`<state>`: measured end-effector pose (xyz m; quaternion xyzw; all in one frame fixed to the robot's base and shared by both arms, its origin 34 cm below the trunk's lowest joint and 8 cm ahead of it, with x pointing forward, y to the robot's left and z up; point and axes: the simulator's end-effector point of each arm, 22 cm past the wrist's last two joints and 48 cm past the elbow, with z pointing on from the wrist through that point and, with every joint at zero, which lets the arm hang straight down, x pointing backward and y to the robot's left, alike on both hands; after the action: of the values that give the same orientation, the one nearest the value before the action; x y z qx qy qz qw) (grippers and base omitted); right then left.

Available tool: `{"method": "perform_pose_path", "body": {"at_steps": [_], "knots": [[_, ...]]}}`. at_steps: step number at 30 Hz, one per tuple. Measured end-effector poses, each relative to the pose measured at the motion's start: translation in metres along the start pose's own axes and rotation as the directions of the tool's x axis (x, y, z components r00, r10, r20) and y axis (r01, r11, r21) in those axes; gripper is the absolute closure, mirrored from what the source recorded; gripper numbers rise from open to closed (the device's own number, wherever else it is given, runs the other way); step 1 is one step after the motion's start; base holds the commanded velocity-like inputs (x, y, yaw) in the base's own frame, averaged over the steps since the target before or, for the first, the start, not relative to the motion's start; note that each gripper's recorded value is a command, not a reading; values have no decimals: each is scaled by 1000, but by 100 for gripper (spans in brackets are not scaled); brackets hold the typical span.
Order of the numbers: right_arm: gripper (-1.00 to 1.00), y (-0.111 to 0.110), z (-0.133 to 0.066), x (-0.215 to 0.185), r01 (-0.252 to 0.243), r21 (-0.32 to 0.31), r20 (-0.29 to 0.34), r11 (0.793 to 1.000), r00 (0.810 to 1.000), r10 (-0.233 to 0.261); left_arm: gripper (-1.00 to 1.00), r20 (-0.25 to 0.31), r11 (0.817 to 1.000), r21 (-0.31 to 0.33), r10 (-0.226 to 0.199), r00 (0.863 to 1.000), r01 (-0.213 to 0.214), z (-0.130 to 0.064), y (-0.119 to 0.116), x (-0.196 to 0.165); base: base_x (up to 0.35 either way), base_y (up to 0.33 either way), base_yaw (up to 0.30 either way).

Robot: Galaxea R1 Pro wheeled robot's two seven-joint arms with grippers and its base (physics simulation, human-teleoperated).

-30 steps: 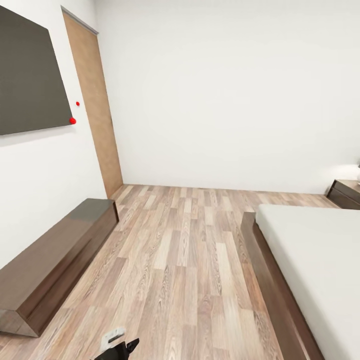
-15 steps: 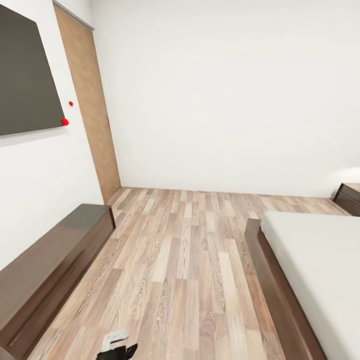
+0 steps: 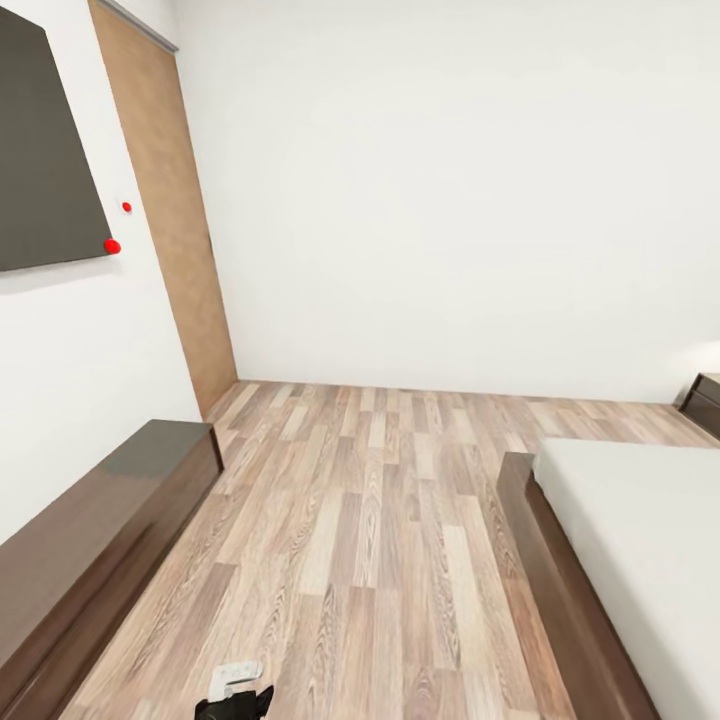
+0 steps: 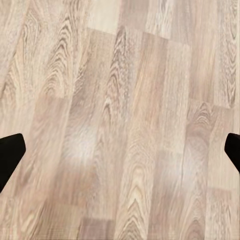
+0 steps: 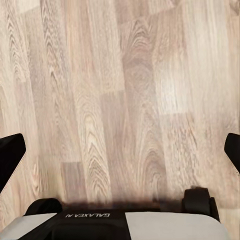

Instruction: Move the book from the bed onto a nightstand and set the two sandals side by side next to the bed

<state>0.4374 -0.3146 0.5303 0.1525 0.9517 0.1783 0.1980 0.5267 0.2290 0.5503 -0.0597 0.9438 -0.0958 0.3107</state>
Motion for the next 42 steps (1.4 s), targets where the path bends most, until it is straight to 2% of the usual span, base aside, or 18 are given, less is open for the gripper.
{"method": "perform_pose_path", "body": {"at_steps": [26,42], "knots": [[-100,2,1,0,-2,-5,0,1000,1000,2,-100,9,1000,0,-5,1000,5,0,-1,-1,331,0,-1],[-100,2,1,0,0,-5,1,1000,1000,0,-100,-4,1000,2,-7,1000,7,0,-3,6,331,0,-87]]}}
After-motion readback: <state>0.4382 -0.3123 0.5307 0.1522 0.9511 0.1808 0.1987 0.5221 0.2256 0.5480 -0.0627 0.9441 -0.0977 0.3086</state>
